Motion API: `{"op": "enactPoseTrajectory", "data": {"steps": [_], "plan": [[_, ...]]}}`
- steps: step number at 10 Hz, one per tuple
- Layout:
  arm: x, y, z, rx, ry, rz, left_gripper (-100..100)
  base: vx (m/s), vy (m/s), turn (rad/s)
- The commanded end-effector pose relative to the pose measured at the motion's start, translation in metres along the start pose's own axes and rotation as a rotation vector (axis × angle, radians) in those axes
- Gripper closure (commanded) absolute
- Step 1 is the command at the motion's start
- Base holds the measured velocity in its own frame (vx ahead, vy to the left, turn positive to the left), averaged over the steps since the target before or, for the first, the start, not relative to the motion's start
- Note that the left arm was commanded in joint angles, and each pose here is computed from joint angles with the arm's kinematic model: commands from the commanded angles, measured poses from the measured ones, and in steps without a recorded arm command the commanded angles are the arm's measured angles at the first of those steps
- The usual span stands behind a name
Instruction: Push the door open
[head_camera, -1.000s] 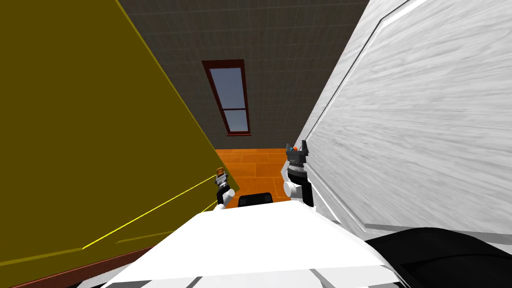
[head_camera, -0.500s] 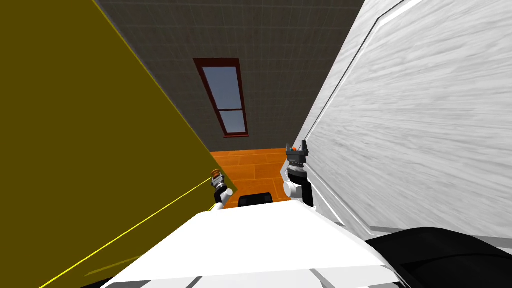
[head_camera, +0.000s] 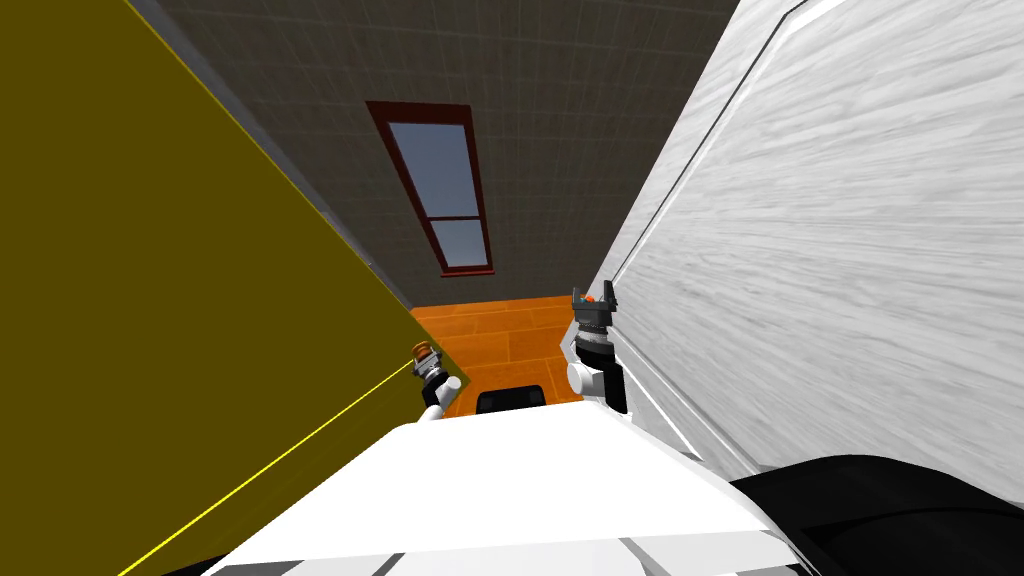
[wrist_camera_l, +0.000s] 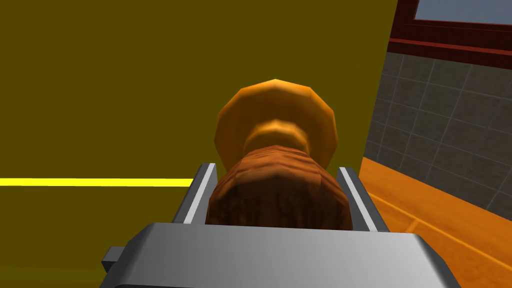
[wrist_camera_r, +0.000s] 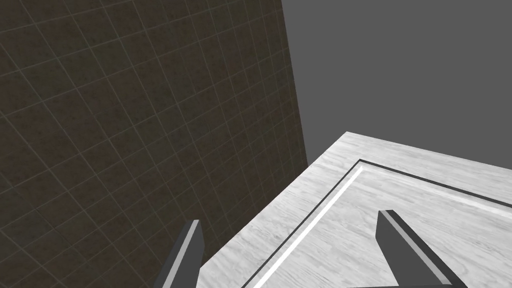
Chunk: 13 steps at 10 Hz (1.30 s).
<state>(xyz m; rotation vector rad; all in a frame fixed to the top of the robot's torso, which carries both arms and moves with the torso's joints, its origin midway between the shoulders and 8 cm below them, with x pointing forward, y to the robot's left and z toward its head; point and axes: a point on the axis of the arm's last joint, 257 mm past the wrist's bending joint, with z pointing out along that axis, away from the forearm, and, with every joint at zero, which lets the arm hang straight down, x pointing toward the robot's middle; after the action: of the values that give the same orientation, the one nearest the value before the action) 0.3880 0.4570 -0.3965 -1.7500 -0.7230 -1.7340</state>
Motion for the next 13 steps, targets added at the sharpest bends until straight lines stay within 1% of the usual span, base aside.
{"op": "enactPoseTrajectory", "data": {"steps": [1,2,3,4,5,7,8,11,12,13], "plan": [[0.002,-0.013,0.0007,0.022,0.005,0.009,100,0.028,0.010,0.012],[0.002,-0.030,0.0047,0.065,0.004,0.006,100,0.063,0.011,-0.137],[0.002,-0.038,0.0064,0.087,0.003,0.004,100,0.083,0.028,-0.132],[0.002,-0.038,0.0064,0.087,0.003,0.004,100,0.068,0.037,-0.033],[0.002,-0.055,0.0094,0.129,0.002,0.001,100,0.096,0.055,-0.116],[0.002,-0.070,0.0117,0.169,0.001,-0.003,100,0.110,0.059,-0.098],[0.002,-0.070,0.0117,0.169,0.001,-0.003,100,0.071,0.035,-0.032],[0.002,-0.109,0.0151,0.272,-0.001,-0.012,100,0.121,0.055,-0.126],[0.002,-0.109,0.0151,0.272,-0.001,-0.012,100,0.107,0.062,-0.034],[0.002,-0.126,0.0155,0.318,-0.002,-0.017,100,0.145,0.077,-0.118]]}}
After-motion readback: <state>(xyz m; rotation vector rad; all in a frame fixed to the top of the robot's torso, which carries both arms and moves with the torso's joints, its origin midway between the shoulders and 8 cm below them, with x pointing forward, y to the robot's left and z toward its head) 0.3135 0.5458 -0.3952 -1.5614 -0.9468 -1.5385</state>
